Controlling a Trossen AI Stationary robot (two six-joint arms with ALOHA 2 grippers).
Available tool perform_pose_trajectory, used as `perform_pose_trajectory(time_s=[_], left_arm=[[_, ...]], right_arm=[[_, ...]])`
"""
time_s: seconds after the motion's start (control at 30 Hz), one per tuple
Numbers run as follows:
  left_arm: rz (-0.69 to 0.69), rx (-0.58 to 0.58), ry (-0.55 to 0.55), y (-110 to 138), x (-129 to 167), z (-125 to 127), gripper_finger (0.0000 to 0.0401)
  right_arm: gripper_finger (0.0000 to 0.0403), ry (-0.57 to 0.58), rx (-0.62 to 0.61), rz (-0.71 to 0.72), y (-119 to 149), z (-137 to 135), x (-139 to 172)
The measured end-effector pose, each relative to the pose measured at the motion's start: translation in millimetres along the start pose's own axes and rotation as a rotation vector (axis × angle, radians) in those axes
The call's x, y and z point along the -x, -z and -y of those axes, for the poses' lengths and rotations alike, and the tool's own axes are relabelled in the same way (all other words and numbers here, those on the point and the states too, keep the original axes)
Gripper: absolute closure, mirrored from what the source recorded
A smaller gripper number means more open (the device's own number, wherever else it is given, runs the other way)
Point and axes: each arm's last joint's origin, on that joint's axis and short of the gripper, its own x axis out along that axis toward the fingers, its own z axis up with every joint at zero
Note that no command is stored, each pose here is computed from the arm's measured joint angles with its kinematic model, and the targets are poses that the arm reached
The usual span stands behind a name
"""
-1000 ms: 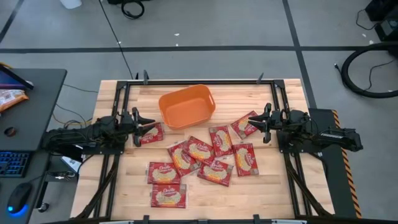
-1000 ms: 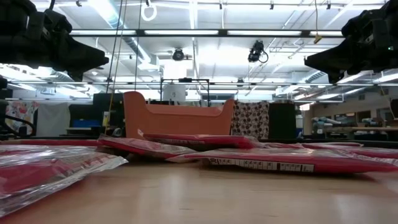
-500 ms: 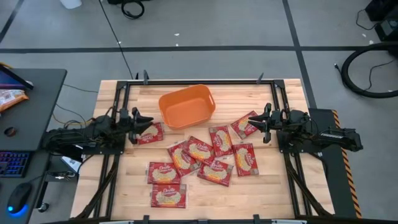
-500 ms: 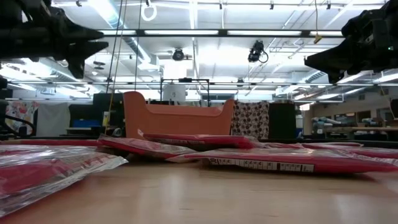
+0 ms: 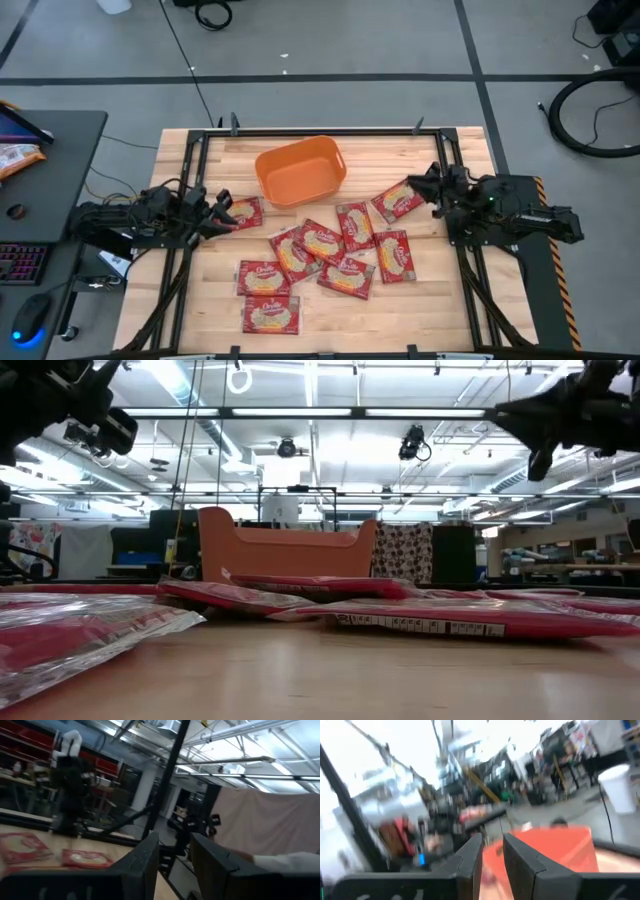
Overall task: Sort popcorn bags into baskets
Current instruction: Put the popcorn bag into the orange bin
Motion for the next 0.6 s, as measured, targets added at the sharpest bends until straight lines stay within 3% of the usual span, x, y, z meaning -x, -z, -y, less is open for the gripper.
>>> perform_pose_trajectory(time_s=[0.27, 0.6], left_arm=[[0.032, -0.048, -0.056, 0, -1, 0, 0.0284], [0.044, -0.050, -0.083, -1, -1, 0, 0.0284]], right_arm=[[0.0322, -0.082, 0.057, 0.101, -10, -6, -7], [0.0326, -0.069, 0.049, -0.160, 18, 1, -25]])
